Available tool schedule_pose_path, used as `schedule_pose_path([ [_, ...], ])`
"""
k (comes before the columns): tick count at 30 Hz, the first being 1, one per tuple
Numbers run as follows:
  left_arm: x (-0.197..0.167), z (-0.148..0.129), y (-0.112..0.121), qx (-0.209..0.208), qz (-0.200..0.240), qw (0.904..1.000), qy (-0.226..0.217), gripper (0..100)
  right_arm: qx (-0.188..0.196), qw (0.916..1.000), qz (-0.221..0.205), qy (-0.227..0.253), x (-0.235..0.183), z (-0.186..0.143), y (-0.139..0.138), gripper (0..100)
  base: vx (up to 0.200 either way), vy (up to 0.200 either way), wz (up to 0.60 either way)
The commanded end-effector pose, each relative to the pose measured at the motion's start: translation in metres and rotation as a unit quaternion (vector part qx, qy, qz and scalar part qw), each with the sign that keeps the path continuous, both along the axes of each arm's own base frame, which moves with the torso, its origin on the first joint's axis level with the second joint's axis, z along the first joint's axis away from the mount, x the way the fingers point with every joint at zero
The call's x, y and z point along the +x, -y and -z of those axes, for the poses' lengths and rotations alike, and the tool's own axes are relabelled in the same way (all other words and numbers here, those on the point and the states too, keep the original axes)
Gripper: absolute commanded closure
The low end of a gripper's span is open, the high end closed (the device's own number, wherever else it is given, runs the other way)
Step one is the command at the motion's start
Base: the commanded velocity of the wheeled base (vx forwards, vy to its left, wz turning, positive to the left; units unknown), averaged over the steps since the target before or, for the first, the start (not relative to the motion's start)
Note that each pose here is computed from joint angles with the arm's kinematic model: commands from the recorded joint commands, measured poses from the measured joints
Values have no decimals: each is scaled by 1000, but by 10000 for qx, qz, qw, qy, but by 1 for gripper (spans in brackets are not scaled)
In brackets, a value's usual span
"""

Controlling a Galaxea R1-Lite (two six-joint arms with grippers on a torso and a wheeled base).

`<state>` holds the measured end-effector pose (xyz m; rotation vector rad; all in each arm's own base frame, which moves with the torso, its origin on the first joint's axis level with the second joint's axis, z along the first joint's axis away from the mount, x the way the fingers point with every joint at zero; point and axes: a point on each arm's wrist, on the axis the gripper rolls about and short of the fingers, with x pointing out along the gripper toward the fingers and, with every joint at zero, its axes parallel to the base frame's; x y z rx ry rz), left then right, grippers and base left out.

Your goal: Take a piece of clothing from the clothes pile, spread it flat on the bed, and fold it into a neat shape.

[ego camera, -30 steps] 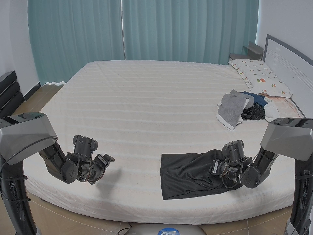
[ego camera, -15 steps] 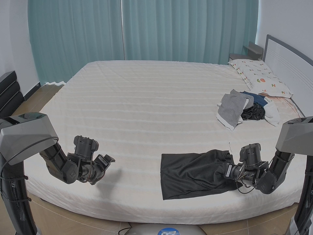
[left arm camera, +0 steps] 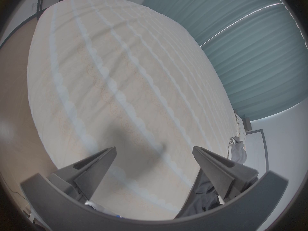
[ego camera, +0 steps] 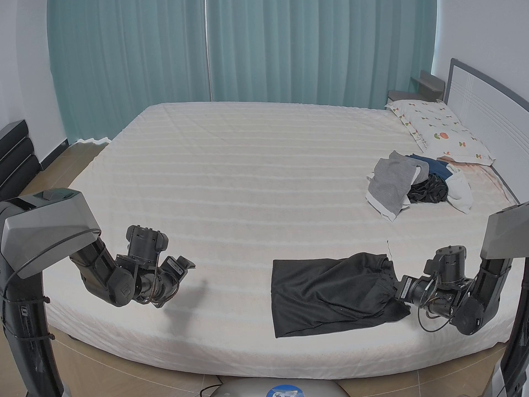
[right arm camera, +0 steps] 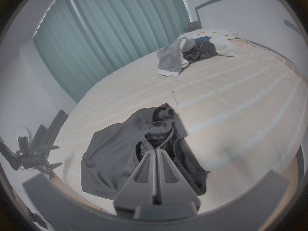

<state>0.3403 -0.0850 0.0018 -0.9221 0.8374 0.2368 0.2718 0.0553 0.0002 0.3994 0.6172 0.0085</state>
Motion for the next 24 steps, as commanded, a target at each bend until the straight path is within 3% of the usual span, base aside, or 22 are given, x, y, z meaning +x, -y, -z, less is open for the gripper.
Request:
schedule_pose_path([
  [1, -6, 6, -2, 35, -4, 9999, -138, 0, 240, 9995, 147, -109, -2, 2, 21, 100, 0, 0, 0],
  [14, -7, 7, -1, 53, 4, 9998, -165, 0, 304, 9992, 94, -244, -24, 27, 24, 100, 0, 0, 0],
  [24, -8, 8, 0, 72, 44, 9998, -176, 0, -72, 9992, -52, -397, -35, 29, 33, 100, 0, 0, 0],
])
